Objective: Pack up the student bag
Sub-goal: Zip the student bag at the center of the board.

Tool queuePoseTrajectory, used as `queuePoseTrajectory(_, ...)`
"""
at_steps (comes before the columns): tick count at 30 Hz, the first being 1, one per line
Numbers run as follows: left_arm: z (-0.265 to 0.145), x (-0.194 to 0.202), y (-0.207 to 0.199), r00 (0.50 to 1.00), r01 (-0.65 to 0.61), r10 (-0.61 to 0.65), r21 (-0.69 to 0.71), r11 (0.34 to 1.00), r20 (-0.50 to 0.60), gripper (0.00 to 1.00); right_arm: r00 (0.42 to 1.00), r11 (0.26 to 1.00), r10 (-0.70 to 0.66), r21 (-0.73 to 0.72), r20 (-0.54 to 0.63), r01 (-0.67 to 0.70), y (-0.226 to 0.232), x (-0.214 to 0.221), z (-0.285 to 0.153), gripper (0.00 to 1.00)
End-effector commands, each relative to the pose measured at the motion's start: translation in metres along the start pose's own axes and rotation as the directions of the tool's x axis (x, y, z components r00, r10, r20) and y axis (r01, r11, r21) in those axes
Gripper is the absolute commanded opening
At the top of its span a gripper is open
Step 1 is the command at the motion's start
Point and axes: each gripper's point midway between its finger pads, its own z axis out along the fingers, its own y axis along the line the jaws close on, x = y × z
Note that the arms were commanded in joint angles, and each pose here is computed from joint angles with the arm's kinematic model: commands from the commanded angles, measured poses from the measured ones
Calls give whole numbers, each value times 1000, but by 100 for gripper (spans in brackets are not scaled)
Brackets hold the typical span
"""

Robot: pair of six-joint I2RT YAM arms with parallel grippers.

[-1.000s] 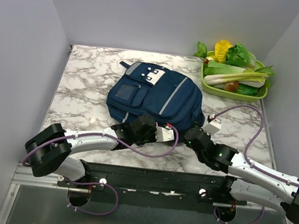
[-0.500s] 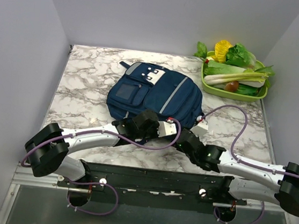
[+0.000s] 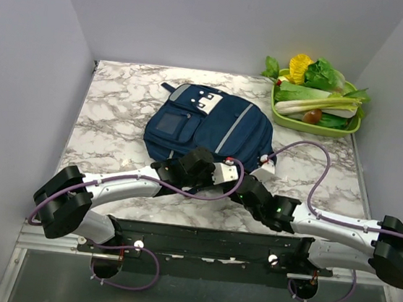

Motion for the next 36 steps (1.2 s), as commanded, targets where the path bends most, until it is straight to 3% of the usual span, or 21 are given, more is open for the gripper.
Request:
queuePoseTrajectory(1, -7, -39, 10, 993, 14, -13, -8, 1000, 114, 0, 1000, 999, 21, -41, 14, -21, 14, -2, 2, 44)
queuePoseTrajectory(20, -7, -41, 5, 995, 23, -25, 28, 999, 102, 0, 994, 999, 10, 41, 104, -14, 11, -13, 17, 32)
queuePoseTrajectory(23, -7, -41, 4, 994, 21, -24, 32, 999, 103, 0, 994, 1000, 18, 19, 106, -20, 18, -15, 17, 27)
queuePoseTrajectory(27, -6, -41, 3, 994, 22, -26, 36, 999, 102, 0, 993, 999, 46, 7, 107, -47, 17, -15, 15, 1)
queuePoseTrajectory(36, -9, -26, 3, 997, -18, 17, 20, 1000, 76, 0, 967, 976, 209, 32, 149, -216, -28, -20, -8, 0)
